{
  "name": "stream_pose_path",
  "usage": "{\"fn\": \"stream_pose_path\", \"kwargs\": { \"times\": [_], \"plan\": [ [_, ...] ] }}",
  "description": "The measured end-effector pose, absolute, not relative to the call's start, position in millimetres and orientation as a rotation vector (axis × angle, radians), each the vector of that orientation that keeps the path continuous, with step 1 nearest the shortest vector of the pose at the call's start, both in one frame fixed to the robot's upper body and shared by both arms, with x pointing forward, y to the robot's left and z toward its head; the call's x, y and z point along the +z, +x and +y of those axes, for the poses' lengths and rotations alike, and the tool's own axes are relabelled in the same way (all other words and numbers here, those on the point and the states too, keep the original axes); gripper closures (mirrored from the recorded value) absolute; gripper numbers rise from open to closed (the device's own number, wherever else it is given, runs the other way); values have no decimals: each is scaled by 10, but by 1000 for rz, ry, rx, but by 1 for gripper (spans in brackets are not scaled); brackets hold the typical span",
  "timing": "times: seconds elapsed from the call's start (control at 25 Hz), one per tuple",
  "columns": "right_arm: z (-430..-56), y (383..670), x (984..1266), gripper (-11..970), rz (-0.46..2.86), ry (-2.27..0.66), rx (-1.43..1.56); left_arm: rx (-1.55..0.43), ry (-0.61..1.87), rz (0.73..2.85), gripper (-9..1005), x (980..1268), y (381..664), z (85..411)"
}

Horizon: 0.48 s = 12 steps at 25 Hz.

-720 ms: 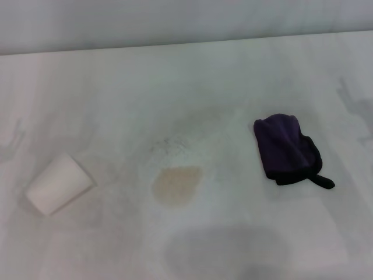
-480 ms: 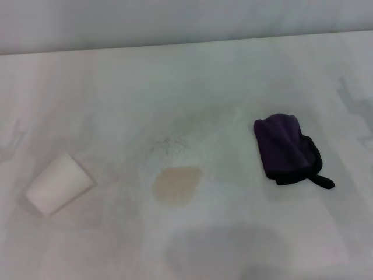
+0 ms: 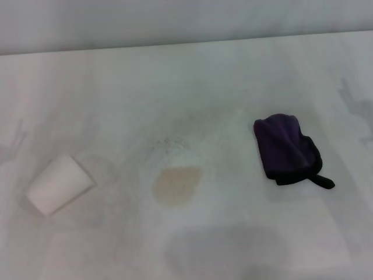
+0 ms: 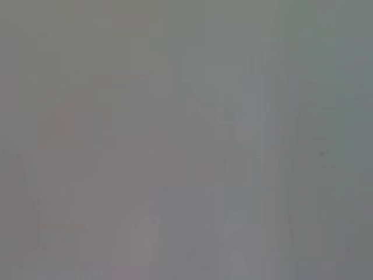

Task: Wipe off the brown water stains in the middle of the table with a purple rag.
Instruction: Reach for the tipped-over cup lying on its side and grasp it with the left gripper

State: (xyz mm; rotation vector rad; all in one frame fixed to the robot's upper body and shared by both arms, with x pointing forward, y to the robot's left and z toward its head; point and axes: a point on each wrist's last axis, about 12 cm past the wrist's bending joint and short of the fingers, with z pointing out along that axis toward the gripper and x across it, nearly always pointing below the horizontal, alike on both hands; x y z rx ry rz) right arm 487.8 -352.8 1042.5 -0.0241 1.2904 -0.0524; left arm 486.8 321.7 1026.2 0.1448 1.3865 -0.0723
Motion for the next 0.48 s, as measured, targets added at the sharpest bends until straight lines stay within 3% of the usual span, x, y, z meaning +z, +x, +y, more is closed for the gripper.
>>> {"fn": "stream_pose_path", "kwargs": {
  "times": [0.36,0.48],
  "plan": [
    [-3529,4863,10414,114,1295,-21,-52,-108,125,1383,109,10276,4880,3219],
    [-3533,4868,10420,114,1292,-24,-54,-230,135,1403,109,10344,4996,3262]
  ]
}}
